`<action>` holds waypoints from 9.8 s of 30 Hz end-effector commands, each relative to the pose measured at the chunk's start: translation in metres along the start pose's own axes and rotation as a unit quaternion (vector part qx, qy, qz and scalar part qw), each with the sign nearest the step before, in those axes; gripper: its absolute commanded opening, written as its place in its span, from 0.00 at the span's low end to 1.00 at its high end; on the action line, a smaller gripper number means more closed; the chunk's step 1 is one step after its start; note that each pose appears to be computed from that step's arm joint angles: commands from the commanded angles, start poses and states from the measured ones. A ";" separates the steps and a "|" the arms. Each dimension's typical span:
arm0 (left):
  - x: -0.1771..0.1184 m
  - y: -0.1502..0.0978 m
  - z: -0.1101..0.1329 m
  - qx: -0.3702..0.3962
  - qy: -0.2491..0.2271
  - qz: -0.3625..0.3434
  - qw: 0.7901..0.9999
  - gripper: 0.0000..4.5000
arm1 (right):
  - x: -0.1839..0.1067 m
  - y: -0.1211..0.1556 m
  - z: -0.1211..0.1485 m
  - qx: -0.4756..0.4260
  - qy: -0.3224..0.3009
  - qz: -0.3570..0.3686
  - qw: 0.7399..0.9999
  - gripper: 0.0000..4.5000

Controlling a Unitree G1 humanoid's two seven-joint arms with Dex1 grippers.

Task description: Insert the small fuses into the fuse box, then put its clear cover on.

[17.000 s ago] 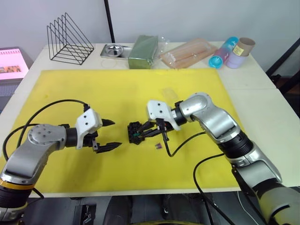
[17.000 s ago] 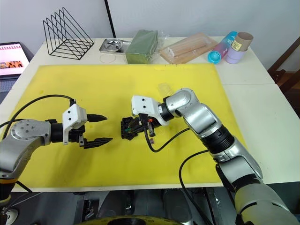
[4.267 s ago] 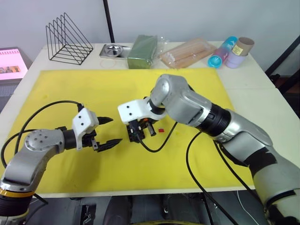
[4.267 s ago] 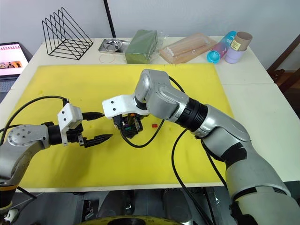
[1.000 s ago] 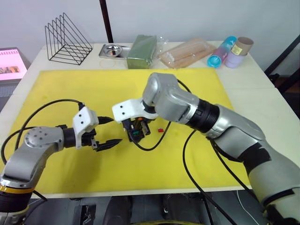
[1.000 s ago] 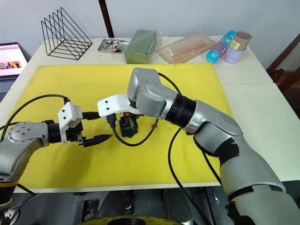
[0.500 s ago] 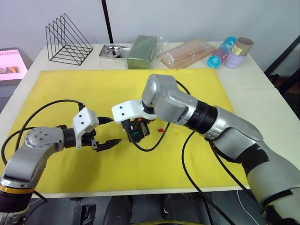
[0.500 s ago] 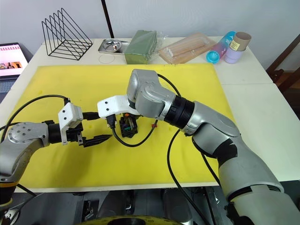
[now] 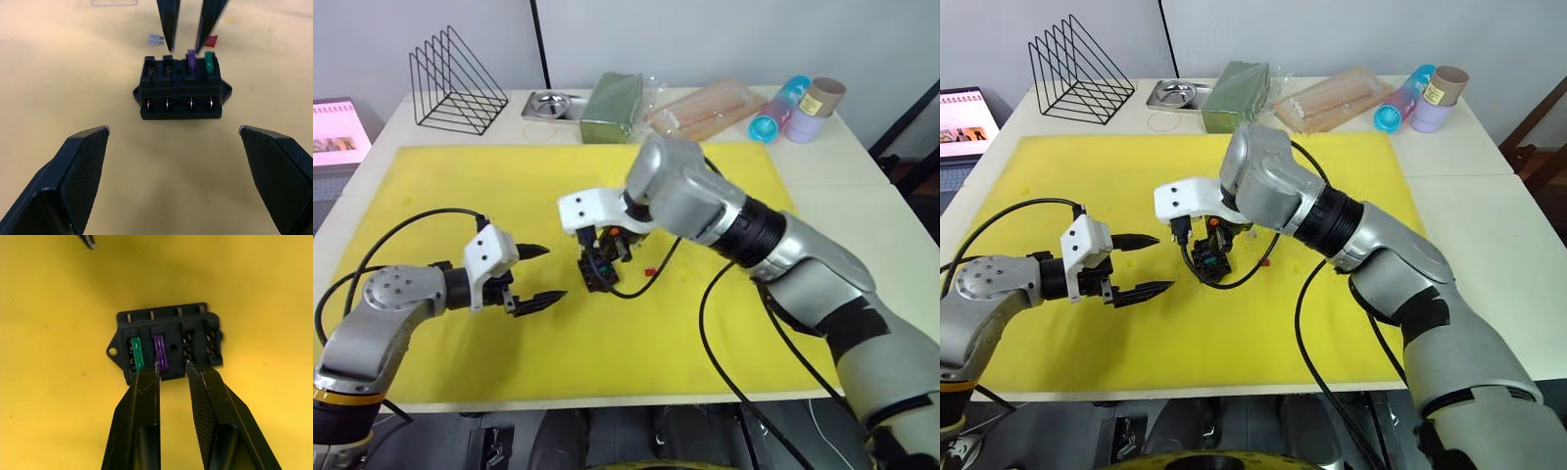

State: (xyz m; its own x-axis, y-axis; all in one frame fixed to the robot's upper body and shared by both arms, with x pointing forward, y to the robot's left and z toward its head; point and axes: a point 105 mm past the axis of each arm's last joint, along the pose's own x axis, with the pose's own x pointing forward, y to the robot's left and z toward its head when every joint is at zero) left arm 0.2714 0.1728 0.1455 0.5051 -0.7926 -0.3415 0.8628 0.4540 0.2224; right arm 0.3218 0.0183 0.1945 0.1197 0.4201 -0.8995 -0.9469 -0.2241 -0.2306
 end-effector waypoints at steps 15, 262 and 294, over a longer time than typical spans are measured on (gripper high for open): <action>-0.008 0.011 0.012 0.020 -0.015 0.022 0.999 1.00 | -0.029 0.008 0.014 0.011 -0.244 -0.028 0.969 0.22; -0.019 -0.007 0.019 0.025 -0.008 0.004 1.000 1.00 | 0.004 0.020 -0.130 0.635 -0.236 0.148 0.720 0.01; -0.014 -0.009 0.019 0.019 -0.016 -0.011 1.000 1.00 | 0.010 0.076 -0.104 0.717 -0.354 0.001 0.601 0.01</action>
State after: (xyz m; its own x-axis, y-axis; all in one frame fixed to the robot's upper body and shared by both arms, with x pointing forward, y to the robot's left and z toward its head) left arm 0.2576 0.1756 0.1604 0.4979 -0.8001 -0.3346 0.8662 0.4406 0.2355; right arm 0.2828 -0.0909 0.1161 0.4289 0.7899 -0.4383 -0.2693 0.5749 0.7726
